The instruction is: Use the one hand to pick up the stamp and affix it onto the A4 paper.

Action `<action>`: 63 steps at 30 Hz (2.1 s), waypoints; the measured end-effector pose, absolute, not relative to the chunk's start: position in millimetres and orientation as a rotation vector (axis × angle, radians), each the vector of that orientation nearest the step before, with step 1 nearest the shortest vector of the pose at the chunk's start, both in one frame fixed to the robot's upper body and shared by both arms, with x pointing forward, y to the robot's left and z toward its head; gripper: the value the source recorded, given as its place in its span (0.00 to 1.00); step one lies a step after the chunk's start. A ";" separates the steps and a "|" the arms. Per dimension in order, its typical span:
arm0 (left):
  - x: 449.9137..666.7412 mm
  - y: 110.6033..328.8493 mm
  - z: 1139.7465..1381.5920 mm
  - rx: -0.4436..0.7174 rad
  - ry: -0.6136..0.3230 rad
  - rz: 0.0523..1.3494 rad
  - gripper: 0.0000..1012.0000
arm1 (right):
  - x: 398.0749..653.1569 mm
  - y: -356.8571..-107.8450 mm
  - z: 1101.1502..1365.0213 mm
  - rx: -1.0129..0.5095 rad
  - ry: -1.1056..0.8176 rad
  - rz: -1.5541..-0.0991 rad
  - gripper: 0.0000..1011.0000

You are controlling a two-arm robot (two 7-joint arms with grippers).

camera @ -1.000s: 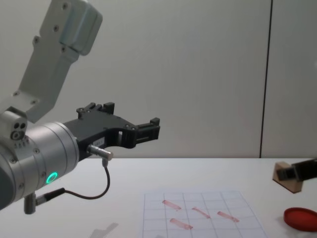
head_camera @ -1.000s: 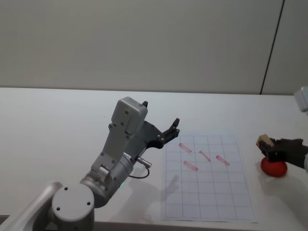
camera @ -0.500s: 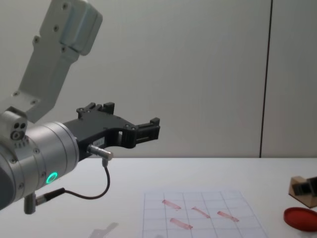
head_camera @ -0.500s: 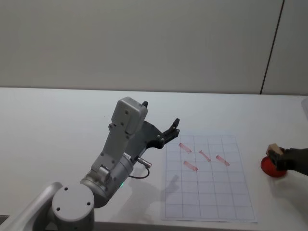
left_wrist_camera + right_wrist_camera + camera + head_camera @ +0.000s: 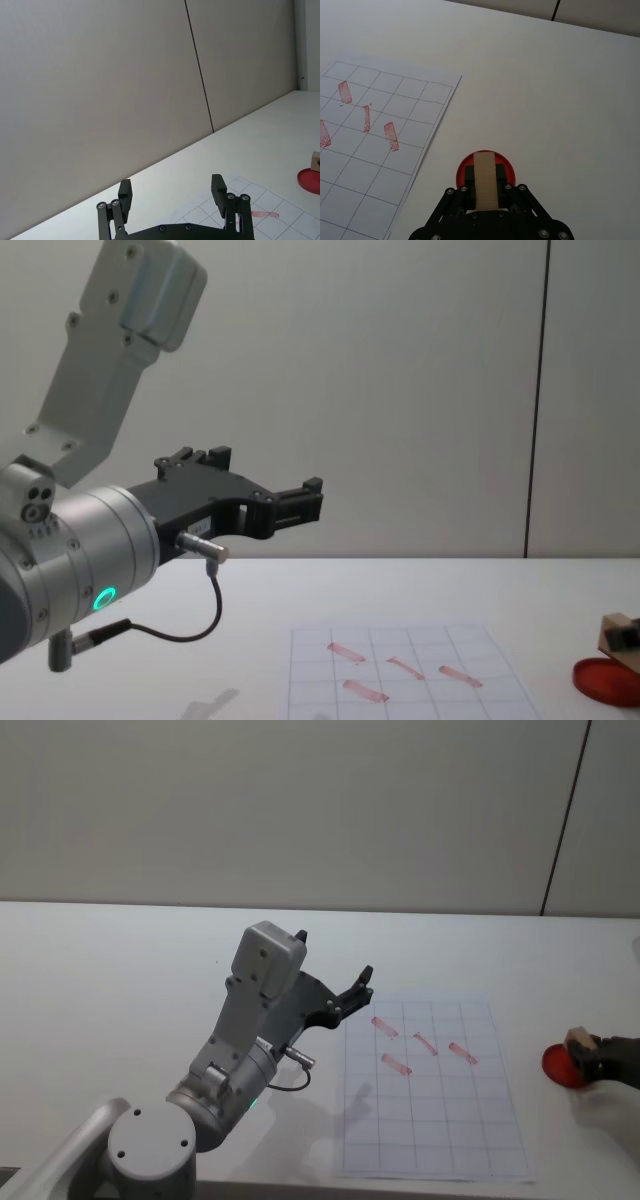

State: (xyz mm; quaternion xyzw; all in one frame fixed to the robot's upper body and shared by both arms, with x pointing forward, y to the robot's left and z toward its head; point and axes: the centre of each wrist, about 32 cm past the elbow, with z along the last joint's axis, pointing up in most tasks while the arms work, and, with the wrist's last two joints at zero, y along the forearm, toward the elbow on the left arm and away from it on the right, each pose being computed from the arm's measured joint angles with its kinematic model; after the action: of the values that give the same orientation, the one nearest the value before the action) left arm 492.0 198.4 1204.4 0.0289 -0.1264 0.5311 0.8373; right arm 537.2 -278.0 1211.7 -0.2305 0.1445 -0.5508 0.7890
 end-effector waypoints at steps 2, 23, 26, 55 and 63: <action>492.0 198.4 1204.4 0.061 -0.268 1.124 0.99 | 538.7 -278.6 1210.8 -0.498 0.310 -1.188 0.21; 492.0 198.4 1204.4 0.061 -0.268 1.124 0.99 | 549.1 -280.0 1204.3 -0.517 0.309 -1.179 0.21; 492.0 198.4 1204.4 0.061 -0.268 1.124 0.99 | 549.7 -280.0 1203.9 -0.518 0.310 -1.177 0.21; 492.0 198.4 1204.4 0.061 -0.268 1.124 0.99 | 550.9 -278.2 1203.6 -0.495 0.270 -1.162 0.99; 492.0 198.4 1204.4 0.061 -0.268 1.124 0.99 | 549.0 -274.8 1206.2 -0.444 0.196 -1.140 0.99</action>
State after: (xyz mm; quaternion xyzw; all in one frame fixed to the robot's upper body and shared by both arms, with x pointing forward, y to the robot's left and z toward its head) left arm 492.0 198.4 1204.4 0.0289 -0.1264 0.5311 0.8373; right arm 549.0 -274.8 1206.2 -0.2079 0.0920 -0.5341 0.8143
